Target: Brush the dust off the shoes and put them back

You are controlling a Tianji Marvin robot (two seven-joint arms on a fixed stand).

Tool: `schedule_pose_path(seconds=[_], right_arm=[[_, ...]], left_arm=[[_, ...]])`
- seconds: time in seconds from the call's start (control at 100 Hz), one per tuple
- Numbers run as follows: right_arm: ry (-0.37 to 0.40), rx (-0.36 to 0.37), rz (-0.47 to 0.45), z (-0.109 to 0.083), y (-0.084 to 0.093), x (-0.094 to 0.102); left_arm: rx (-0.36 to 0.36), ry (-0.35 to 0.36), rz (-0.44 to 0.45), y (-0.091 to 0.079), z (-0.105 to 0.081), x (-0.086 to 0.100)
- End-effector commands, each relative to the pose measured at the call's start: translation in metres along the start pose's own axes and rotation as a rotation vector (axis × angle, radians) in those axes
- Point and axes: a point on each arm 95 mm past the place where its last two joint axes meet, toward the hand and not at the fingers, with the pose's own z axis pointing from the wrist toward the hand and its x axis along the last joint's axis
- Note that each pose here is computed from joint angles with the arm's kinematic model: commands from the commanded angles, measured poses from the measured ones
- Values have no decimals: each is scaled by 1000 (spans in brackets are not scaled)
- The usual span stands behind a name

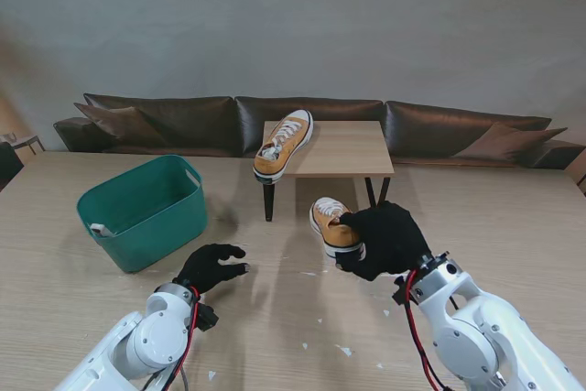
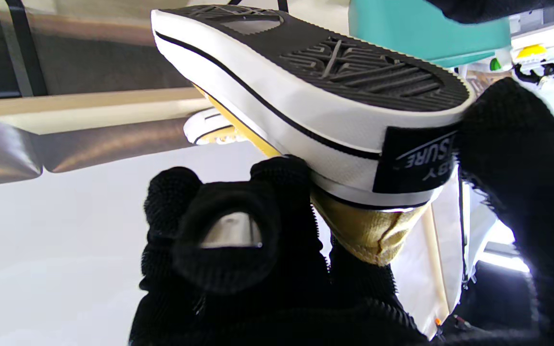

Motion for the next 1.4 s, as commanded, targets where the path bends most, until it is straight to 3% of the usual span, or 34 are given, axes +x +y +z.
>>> schedule_pose_path(seconds=[0.0, 0.38, 0.59, 0.77, 1.39], right_arm=[[10, -45, -14, 10, 19, 6], [-36, -129, -37, 33, 61, 8], [-54, -146, -81, 47, 70, 9], [-69, -151, -148, 62, 62, 9], [-152, -134, -355, 120, 8, -1]], left_arm=[[-19, -3, -4, 2, 0, 2], [-30, -6, 0, 2, 2, 0], [-36, -3, -2, 2, 5, -1], [-41, 6, 2, 0, 5, 1], [-55, 41, 24, -11, 8, 12]])
